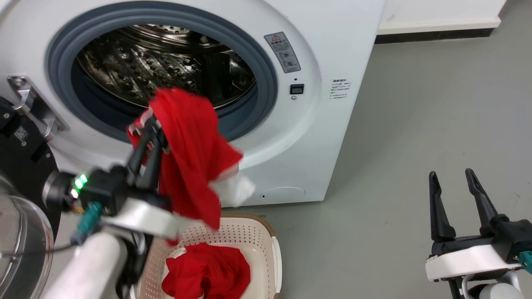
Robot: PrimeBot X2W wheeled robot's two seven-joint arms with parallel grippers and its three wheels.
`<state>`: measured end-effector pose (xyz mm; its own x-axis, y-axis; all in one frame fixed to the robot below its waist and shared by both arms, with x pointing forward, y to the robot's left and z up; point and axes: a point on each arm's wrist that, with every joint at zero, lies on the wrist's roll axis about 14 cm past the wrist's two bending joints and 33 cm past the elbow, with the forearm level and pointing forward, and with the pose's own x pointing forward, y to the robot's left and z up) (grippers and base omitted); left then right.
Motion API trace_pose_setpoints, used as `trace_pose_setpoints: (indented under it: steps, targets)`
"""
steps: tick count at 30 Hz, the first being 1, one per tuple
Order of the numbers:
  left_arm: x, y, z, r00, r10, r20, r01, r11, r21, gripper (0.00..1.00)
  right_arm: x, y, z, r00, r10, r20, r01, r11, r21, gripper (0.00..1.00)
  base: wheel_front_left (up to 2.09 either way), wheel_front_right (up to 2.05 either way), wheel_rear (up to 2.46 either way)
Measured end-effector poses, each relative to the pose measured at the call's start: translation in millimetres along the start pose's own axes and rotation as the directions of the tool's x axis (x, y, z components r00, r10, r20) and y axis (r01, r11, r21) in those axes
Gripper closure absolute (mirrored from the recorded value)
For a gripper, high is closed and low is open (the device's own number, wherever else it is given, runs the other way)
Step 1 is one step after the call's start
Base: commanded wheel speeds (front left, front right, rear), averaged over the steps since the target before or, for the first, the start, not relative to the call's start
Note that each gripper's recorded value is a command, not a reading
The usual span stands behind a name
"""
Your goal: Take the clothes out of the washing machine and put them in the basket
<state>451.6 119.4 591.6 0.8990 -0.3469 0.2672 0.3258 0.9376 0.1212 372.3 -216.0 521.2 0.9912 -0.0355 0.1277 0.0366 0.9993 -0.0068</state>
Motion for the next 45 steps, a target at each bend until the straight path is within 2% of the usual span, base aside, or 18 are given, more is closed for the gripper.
trace_pose_setpoints:
  steps: [6,12,13,15,24,28,36,45]
  targets:
    - [-32.2,-16.7,-41.3,0.991,-0.029,-0.128,0.018,0.997,-0.079,1.00,4.0,3.4,-6.0,1.000,0.010,-0.015,-0.010,1.000,0.001,0.00,0.00,0.00,0.00]
    - [-58.8,-41.0,-94.4,0.953,-0.110,-0.283,0.069,0.986,-0.153,1.00,9.1,4.6,-20.7,0.998,0.014,-0.054,-0.014,1.000,-0.001,0.00,0.00,0.00,0.00]
    - [-69.6,-54.0,-121.3,0.921,-0.160,-0.355,0.098,0.977,-0.187,1.00,14.0,3.8,-27.4,0.997,0.011,-0.070,-0.012,1.000,-0.003,0.00,0.00,0.00,0.00]
    - [-79.9,-65.0,-141.8,0.890,-0.203,-0.409,0.121,0.969,-0.216,1.00,17.8,3.9,-32.0,0.997,0.012,-0.080,-0.012,1.000,-0.005,0.00,0.00,0.00,0.00]
    - [-106.4,-105.3,-212.1,0.751,-0.349,-0.560,0.204,0.930,-0.306,1.00,29.5,-0.8,-58.9,0.990,0.001,-0.143,-0.005,1.000,-0.028,0.00,0.00,0.00,0.00]
    - [-113.2,-113.6,-243.3,0.690,-0.376,-0.618,0.196,0.920,-0.341,1.00,34.6,-3.3,-73.1,0.985,-0.005,-0.174,-0.002,0.999,-0.038,0.00,0.00,0.00,0.00]
    - [-117.5,-112.7,-307.2,0.573,-0.392,-0.720,0.214,0.919,-0.331,1.00,41.8,-8.4,-106.9,0.969,-0.019,-0.247,0.007,0.999,-0.047,0.00,0.00,0.00,0.00]
    - [-129.7,-122.9,-371.8,0.423,-0.427,-0.800,0.252,0.903,-0.349,1.00,41.3,-22.7,-140.0,0.945,-0.059,-0.322,0.041,0.997,-0.064,0.00,0.00,0.00,0.00]
